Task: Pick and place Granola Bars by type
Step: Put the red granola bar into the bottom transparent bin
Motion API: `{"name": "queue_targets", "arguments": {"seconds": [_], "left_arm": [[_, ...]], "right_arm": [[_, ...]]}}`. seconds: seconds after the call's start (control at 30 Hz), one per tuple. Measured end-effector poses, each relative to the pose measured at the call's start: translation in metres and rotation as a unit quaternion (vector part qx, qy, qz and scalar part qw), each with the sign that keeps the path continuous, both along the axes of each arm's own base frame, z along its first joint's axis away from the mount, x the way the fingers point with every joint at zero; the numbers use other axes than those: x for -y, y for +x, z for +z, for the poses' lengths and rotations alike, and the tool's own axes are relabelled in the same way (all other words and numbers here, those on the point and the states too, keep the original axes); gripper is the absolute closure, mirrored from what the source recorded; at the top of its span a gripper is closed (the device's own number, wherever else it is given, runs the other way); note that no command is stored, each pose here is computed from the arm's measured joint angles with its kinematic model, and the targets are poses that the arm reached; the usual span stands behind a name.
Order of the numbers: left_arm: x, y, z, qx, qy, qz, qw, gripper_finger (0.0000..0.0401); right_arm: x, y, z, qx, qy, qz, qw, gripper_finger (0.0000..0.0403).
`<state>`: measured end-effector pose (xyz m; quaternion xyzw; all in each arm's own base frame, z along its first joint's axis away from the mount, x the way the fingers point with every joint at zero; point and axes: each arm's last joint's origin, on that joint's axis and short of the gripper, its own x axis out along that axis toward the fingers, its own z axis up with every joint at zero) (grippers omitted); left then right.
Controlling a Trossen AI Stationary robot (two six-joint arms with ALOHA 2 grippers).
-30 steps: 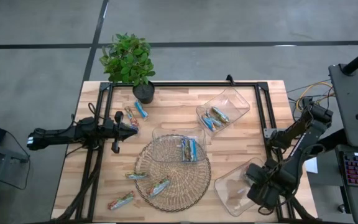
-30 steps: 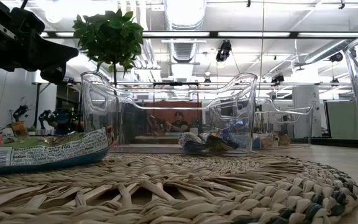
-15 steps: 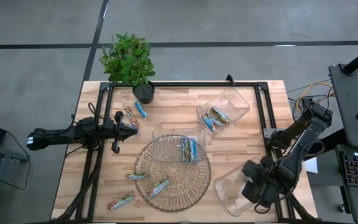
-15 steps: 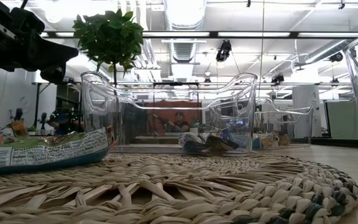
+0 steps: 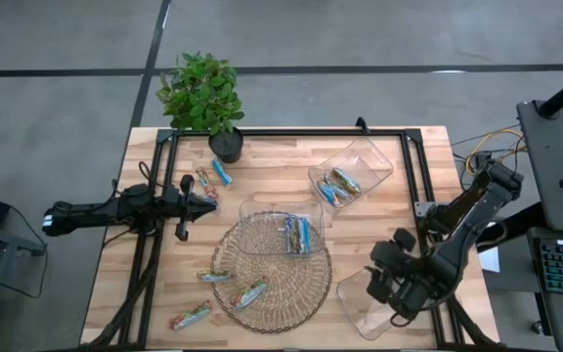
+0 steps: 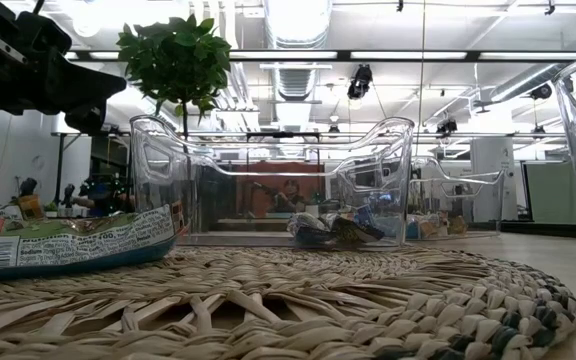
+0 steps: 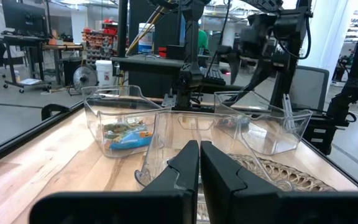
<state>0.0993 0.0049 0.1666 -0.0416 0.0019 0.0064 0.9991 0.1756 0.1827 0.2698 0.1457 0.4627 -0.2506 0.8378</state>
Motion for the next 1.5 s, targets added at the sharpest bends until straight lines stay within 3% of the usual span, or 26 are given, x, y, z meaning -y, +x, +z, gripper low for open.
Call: {"name": "queue_targets", "arguments": {"seconds": [0.3,0.53,1.07,1.5], "left_arm": [[0.0,0.0,0.0,0.0,0.0,0.0,1.0,0.0401],[0.0,0.0,0.0,0.0,0.0,0.0,1.0,0.0401],[0.0,0.0,0.0,-0.001,0.0,0.0,1.0,0.0401],[0.0,0.0,0.0,-0.001,0.0,0.0,1.0,0.0401]], "right_arm": [[0.018,-0.003,0.002,0.134,-0.102,-0.031,0.985,0.019],[0.047,-0.025,-0.016,0.206,-0.1,-0.041,0.973,0.019],[0.093,-0.065,-0.06,0.35,-0.096,0.103,0.926,0.0191],[0.117,-0.074,-0.093,0.383,-0.074,0.187,0.901,0.0192]]}}
